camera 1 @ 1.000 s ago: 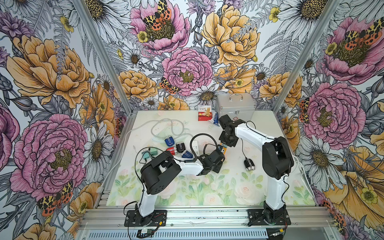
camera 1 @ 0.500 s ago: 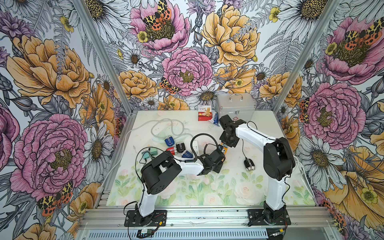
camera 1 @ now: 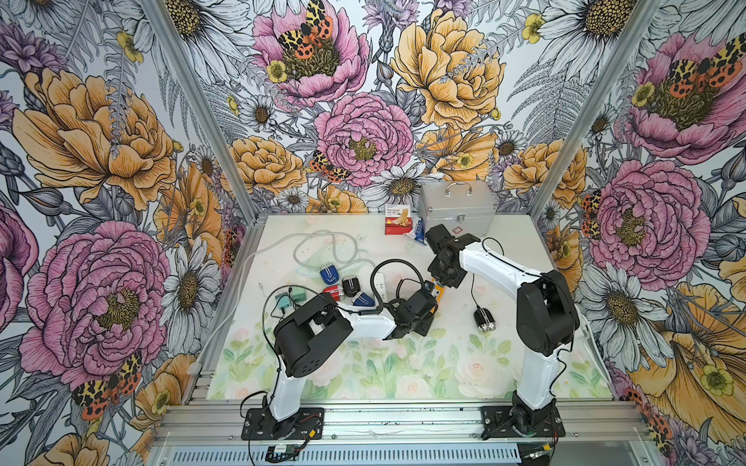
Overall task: Unplug the electric shaver
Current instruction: Remove the plug from the socket.
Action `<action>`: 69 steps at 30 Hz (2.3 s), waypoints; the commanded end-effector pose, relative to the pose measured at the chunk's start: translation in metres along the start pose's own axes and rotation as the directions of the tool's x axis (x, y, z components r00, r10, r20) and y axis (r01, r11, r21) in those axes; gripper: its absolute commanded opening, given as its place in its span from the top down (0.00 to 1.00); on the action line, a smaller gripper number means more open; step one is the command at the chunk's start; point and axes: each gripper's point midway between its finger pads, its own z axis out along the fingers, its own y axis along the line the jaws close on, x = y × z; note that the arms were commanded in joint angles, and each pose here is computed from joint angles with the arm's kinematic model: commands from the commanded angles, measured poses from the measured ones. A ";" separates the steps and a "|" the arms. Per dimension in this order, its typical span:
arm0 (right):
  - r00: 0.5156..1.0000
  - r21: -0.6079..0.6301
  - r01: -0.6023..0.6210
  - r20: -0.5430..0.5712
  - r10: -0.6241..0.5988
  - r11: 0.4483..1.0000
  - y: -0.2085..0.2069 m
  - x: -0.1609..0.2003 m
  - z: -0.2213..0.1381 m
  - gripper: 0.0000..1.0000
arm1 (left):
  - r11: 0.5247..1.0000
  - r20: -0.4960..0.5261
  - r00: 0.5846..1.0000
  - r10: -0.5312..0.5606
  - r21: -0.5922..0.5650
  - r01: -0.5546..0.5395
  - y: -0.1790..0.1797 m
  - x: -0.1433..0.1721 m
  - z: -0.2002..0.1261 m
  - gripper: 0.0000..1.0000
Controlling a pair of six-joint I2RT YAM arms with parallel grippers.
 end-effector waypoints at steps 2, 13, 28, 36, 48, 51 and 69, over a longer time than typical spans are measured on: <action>0.995 -0.020 -0.096 0.040 0.097 0.995 0.000 0.002 -0.024 0.99 | 0.993 -0.128 0.985 -0.119 -0.028 0.117 0.014 0.030 0.014 0.93; 0.988 0.013 -0.155 0.001 0.155 0.988 -0.007 0.022 -0.011 1.00 | 0.991 -0.098 0.986 -0.136 -0.031 0.134 0.017 0.022 0.011 0.94; 0.995 0.003 -0.072 -0.065 0.072 0.997 -0.006 0.022 -0.002 1.00 | 0.994 0.017 1.000 -0.018 -0.107 0.020 0.034 0.014 -0.014 0.40; 0.995 0.030 0.005 -0.100 -0.002 1.000 -0.020 0.021 0.000 1.00 | 0.986 0.034 0.996 0.080 -0.148 -0.074 0.040 0.006 -0.025 0.35; 0.991 0.050 0.036 -0.128 -0.029 0.998 -0.022 0.024 0.000 1.00 | 0.980 0.081 0.980 0.182 -0.092 -0.174 0.016 -0.002 -0.012 0.27; 0.992 0.050 0.036 -0.127 -0.029 0.998 -0.021 0.023 0.000 1.00 | 0.984 0.076 0.982 0.173 -0.054 -0.169 0.011 -0.001 -0.006 0.27; 0.991 0.026 0.029 -0.132 -0.026 0.999 -0.009 0.023 -0.002 1.00 | 0.982 0.014 0.989 0.148 0.117 -0.149 -0.011 0.019 0.019 0.69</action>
